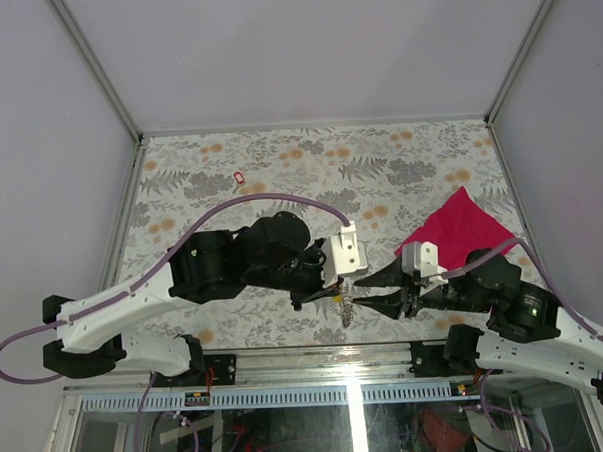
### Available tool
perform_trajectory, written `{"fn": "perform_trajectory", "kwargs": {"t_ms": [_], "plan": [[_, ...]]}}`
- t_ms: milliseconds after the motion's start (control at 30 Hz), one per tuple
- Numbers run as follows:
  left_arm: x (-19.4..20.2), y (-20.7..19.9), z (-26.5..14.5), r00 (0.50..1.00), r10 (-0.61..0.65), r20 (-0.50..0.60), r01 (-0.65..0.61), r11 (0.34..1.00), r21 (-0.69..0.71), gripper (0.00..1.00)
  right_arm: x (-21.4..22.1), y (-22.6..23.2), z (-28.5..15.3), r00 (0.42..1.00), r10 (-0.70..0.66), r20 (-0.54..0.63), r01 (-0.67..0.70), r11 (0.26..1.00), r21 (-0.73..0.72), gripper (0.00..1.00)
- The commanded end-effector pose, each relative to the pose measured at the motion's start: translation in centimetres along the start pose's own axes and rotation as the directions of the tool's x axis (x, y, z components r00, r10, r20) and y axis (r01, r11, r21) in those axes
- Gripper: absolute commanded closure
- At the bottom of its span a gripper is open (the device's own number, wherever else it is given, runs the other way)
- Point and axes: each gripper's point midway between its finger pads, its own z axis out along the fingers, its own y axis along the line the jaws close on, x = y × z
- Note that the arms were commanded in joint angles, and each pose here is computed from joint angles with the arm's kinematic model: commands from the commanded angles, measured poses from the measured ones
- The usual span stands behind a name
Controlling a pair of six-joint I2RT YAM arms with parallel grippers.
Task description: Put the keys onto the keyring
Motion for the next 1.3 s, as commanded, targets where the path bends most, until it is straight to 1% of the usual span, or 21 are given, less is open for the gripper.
{"fn": "perform_trajectory", "kwargs": {"t_ms": [0,467,933,1100,1267], "plan": [[-0.2,0.0,-1.4,0.998,0.051,-0.035,-0.051,0.999,-0.004,1.0,-2.3,0.6,0.2,0.998,-0.031,0.052,0.034,0.998,-0.043,0.6],[-0.2,-0.4,-1.1,0.997,0.053,-0.051,-0.051,0.998,0.029,1.0,-3.2,1.1,1.9,0.995,-0.041,0.086,0.049,0.994,-0.094,0.63],[-0.4,-0.8,-1.1,0.997,0.053,-0.05,-0.05,0.997,0.051,1.0,-2.9,1.0,2.7,0.996,-0.041,0.085,0.049,0.994,-0.1,0.65],[-0.7,-0.8,-1.2,0.998,0.055,-0.042,-0.052,0.997,0.053,1.0,-2.7,0.8,3.0,0.996,-0.041,0.074,0.048,0.994,-0.097,0.68],[-0.8,-0.9,-1.4,0.998,0.057,-0.036,-0.055,0.997,0.057,1.0,-2.3,0.8,3.1,0.997,-0.043,0.061,0.049,0.994,-0.097,0.74]]}}
